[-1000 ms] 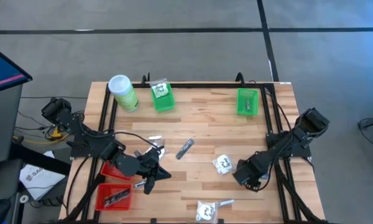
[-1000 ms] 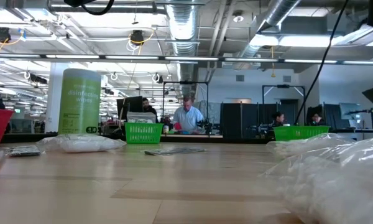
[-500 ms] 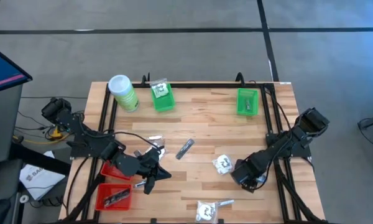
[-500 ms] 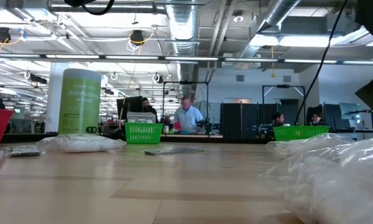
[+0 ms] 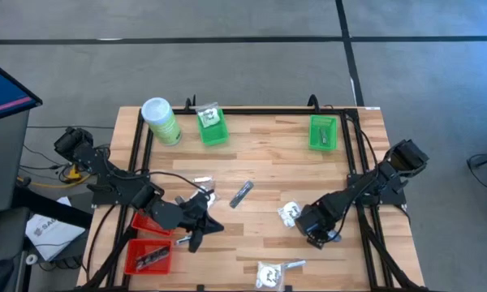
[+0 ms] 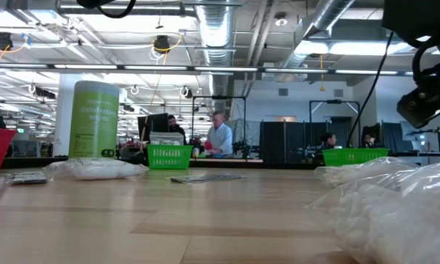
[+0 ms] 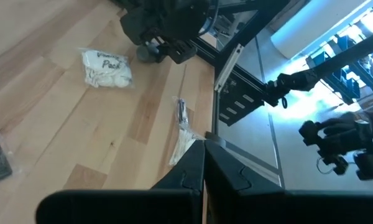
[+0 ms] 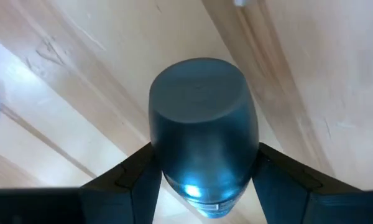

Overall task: Pick & Place Travel size toiletries
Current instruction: Put the black deodorant into the top red basket

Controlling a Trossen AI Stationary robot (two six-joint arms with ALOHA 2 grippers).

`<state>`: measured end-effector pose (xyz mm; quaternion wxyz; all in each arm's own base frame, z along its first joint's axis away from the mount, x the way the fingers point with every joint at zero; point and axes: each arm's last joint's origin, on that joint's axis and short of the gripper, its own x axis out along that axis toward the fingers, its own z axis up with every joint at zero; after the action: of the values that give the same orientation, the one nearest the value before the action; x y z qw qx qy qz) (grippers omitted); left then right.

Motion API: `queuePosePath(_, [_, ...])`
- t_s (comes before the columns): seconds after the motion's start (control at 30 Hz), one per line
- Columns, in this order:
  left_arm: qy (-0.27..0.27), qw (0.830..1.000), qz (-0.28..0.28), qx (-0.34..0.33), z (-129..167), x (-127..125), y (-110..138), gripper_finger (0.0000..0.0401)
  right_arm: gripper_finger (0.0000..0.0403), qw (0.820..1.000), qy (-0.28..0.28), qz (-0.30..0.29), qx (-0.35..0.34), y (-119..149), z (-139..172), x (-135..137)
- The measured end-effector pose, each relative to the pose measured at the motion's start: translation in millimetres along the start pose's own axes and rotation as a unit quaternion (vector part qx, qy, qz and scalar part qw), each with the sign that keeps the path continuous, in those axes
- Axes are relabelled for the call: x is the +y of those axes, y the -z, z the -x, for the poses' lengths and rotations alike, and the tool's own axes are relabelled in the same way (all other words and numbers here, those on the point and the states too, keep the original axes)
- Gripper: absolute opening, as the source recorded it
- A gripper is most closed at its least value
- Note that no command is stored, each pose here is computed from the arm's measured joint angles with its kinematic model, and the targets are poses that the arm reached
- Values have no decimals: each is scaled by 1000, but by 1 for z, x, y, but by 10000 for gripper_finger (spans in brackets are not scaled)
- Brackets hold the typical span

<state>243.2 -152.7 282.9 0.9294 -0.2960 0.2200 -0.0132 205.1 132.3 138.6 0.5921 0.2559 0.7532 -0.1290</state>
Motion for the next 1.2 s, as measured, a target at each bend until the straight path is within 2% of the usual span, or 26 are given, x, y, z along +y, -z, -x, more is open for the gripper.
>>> queuePosePath(0.13, [-12,1000,1,-12,0,1,-1,1,222,1000,-4,-27,0,-2,1,-1])
queuePosePath(0.3, [-19,1000,3,-19,0,2,-2,1,196,998,-51,-34,-9,-9,10,11])
queuePosePath(0.43, [-36,999,7,-20,-2,9,5,1,196,995,-87,-18,-33,-16,29,26])
queuePosePath(0.67, [-72,996,56,-13,-6,30,25,1,205,980,-161,1,-120,-36,84,53])
queuePosePath(0.8, [-65,994,83,-20,-8,35,31,1,207,961,-206,12,-184,-51,128,62])
queuePosePath(0.93, [-38,993,102,-50,-9,33,29,1,198,934,-246,22,-256,-64,177,65])
queuePosePath(1.1, [-16,981,132,-140,-8,25,15,2,199,894,-292,39,-337,-72,230,63])
queuePosePath(1.2, [27,972,135,-190,-7,19,0,12,203,871,-315,48,-375,-75,252,63])
